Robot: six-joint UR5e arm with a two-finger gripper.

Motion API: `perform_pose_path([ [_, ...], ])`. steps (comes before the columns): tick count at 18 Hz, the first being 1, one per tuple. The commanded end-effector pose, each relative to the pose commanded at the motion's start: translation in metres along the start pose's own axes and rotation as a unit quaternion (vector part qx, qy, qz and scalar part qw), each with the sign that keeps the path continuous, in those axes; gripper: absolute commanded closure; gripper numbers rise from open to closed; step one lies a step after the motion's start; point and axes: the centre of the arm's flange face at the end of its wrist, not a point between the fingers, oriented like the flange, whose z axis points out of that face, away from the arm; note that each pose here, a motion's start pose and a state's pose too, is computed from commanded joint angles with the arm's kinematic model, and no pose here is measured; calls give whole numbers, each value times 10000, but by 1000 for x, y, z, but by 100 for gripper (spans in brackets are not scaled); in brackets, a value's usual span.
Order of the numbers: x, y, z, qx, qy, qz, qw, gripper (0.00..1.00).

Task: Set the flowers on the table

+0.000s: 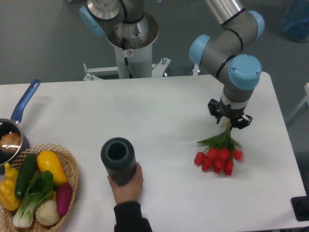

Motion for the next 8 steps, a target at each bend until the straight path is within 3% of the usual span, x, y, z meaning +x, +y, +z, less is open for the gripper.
perform_pose_path([
  [5,-2,1,-3,72,-99,31,9999,0],
  [8,-10,-3,-8,163,-479,16,9987,0],
])
